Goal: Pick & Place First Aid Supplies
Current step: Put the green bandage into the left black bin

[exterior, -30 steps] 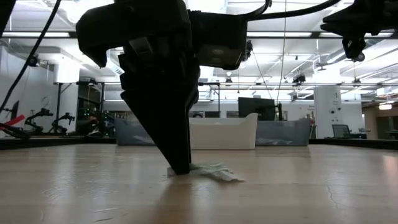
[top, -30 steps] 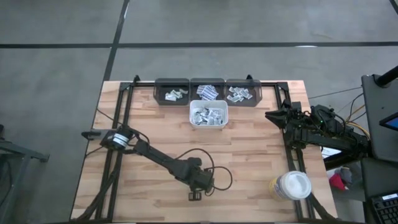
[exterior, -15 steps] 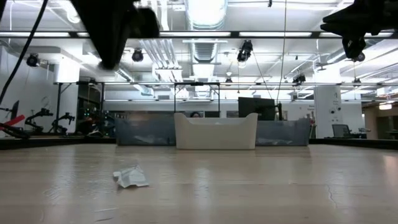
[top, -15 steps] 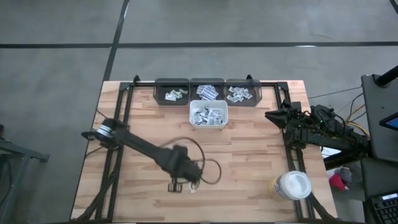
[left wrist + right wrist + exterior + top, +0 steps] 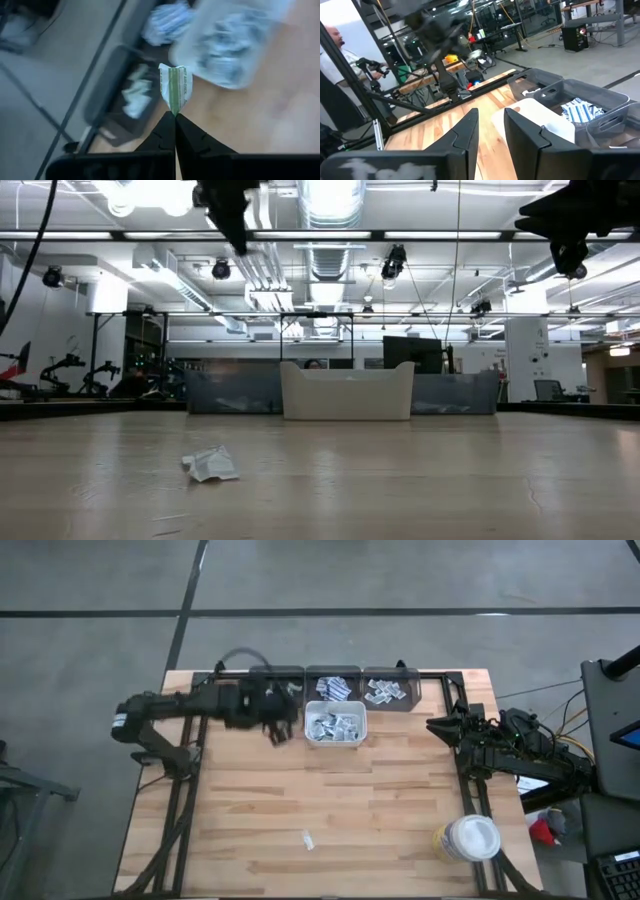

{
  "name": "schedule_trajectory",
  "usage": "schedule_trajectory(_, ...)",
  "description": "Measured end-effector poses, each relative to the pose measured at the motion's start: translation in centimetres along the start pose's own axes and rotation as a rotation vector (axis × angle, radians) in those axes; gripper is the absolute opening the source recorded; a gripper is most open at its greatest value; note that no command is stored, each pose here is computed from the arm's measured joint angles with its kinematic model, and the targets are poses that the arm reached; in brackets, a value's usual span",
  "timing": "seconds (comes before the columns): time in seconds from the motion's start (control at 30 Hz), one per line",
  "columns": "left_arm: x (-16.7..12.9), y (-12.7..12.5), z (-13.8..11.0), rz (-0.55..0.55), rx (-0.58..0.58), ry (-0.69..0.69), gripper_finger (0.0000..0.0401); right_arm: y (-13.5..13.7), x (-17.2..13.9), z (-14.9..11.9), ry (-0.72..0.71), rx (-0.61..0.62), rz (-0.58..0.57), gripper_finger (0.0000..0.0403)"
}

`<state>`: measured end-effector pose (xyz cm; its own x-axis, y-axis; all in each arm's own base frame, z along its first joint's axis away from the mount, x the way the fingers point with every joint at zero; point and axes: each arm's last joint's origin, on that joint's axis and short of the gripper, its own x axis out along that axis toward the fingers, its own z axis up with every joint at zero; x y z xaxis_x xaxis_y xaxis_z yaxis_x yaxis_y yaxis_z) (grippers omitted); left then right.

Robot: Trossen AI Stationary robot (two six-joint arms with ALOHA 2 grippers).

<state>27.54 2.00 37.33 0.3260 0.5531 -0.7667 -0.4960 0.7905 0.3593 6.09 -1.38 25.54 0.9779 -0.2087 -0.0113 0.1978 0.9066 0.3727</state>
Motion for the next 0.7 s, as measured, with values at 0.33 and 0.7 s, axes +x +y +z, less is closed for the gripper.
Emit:
schedule_trajectory(0.33, 9.5, 9.5, 1.2, -0.030, -0.004, 0.010, 0.0000, 0.0, 0.0, 0.0, 0.000, 0.000, 0.000, 0.0072)
schedule_trajectory(0.7, 17.4, 12.4, -2.9, -0.149, 0.074, 0.122, 0.0000, 0.0, 0.0, 0.0, 0.000, 0.000, 0.000, 0.0078)
